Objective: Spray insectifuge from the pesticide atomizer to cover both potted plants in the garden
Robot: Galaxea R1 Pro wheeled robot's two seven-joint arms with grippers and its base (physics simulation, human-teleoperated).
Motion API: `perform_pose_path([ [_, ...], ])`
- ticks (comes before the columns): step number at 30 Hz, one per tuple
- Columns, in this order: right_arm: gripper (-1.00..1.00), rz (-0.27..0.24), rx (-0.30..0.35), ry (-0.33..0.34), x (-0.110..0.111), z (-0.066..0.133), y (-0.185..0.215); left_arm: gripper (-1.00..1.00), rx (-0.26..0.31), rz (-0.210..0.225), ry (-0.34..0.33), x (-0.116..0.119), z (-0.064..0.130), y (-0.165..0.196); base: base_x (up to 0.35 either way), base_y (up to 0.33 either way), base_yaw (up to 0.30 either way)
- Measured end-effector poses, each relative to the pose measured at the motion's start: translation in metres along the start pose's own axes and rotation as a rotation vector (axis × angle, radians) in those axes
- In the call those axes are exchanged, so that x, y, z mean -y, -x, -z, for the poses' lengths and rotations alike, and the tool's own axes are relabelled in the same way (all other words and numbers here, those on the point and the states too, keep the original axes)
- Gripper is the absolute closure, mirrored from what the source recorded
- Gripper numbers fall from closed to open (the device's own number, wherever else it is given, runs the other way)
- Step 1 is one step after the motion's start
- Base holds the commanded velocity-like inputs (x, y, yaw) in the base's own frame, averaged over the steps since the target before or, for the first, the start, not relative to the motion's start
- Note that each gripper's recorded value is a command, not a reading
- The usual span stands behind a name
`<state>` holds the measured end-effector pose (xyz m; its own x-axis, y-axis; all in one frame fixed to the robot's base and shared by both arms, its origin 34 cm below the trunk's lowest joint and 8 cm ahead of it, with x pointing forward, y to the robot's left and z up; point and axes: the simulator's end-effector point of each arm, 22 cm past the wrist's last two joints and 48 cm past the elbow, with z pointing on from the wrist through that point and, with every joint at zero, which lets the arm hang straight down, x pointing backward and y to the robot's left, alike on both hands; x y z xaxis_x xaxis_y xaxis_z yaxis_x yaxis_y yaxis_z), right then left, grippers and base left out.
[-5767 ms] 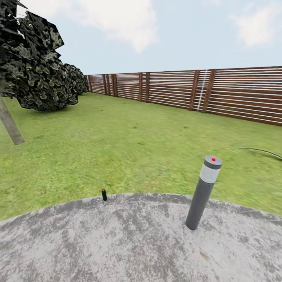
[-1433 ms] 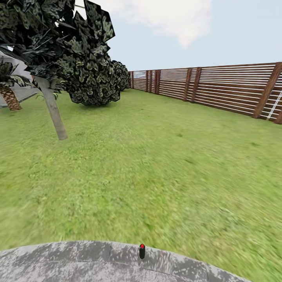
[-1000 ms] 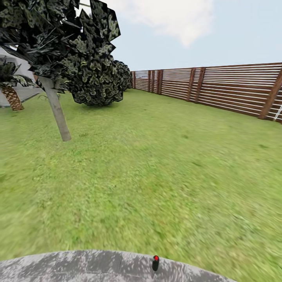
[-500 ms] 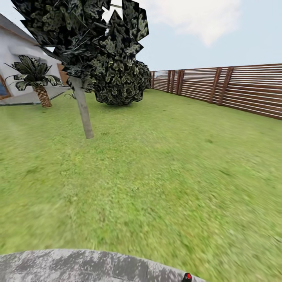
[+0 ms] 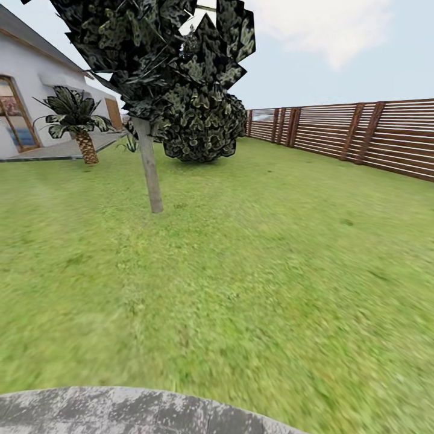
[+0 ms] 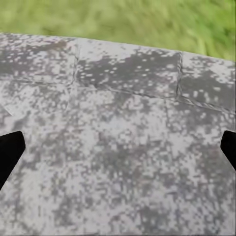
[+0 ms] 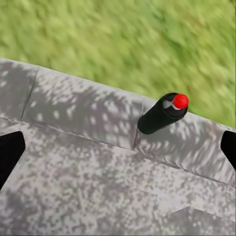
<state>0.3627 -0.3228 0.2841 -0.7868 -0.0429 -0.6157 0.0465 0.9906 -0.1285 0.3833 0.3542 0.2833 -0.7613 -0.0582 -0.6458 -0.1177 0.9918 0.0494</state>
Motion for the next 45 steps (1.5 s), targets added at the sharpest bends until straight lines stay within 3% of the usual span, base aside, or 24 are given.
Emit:
perform_pose_path([
  [25,-1.0,-0.002,0.002,-0.003,0.002,-0.0001,0.0007,-1.0,0.0,-0.001,-0.002,0.0004,0.0002,-0.0003,0.224,0.269,0.0],
  [45,-1.0,0.006,0.001,0.004,-0.0004,0.0,0.0003,-1.0,-0.001,-0.003,0.0,-0.0012,0.0007,-0.0011,0.295,0.182,0.0],
])
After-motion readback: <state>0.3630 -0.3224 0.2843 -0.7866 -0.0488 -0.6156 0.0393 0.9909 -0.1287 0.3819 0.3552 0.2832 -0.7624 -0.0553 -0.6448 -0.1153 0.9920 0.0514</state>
